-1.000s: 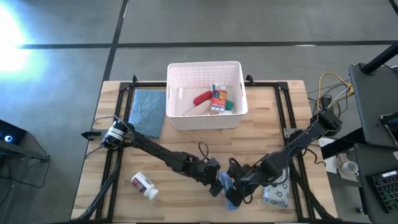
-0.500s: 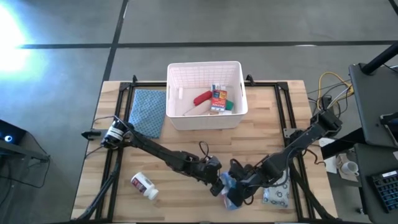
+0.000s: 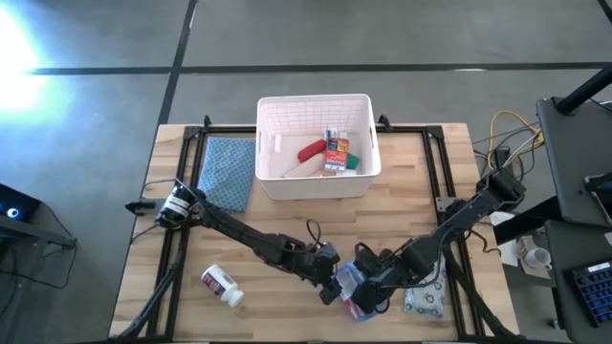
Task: Pick & place medical supplies in basket/bin
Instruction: Put the blue first aid kit into the white bin
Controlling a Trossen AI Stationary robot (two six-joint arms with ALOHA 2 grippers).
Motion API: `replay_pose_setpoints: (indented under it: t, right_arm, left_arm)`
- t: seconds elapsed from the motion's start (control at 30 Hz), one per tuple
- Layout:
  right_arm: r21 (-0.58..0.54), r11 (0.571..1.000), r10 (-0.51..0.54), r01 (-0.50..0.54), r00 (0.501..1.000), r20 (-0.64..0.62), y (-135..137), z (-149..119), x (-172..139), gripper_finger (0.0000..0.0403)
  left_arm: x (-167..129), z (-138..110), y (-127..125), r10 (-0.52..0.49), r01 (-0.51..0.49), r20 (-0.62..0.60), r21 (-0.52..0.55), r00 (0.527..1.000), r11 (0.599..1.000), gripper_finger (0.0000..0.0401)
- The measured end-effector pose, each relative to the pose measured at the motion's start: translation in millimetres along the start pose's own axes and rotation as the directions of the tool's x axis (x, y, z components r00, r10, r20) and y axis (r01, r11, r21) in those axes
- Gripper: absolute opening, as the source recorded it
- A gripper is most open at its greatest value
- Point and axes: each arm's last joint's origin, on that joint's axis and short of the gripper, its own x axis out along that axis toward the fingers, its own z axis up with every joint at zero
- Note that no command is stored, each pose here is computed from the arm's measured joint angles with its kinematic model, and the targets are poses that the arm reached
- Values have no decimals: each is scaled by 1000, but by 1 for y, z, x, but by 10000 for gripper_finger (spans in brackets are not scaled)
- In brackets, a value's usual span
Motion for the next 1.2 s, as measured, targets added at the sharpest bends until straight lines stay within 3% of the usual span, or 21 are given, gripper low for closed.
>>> replay_pose_setpoints:
  t: [0.2, 0.43, 0.57, 0.8, 1.2]
  right_arm:
    - [-46, 999, -7, 7, 1000, -4, -1, 0, 0, 316]
    - [-99, 995, -7, 4, 1000, -25, -1, -1, 0, 237]
    - [-87, 996, 15, -20, 999, -50, 4, 0, -4, 215]
    - [-58, 997, 51, -54, 997, -57, 12, -7, -11, 231]
    - [-57, 998, 20, -25, 997, -80, 7, -25, -6, 262]
  left_arm:
    - [-1, -6, 5, 60, -60, -47, 11, 997, 998, 259]
    - [-5, -9, 5, 115, -114, -31, 24, 993, 993, 259]
    - [-5, -9, 5, 129, -128, -11, 24, 992, 991, 259]
    - [-5, -8, 6, 133, -132, -5, 59, 991, 989, 259]
    - [-7, -6, 5, 137, -137, 13, 76, 991, 988, 259]
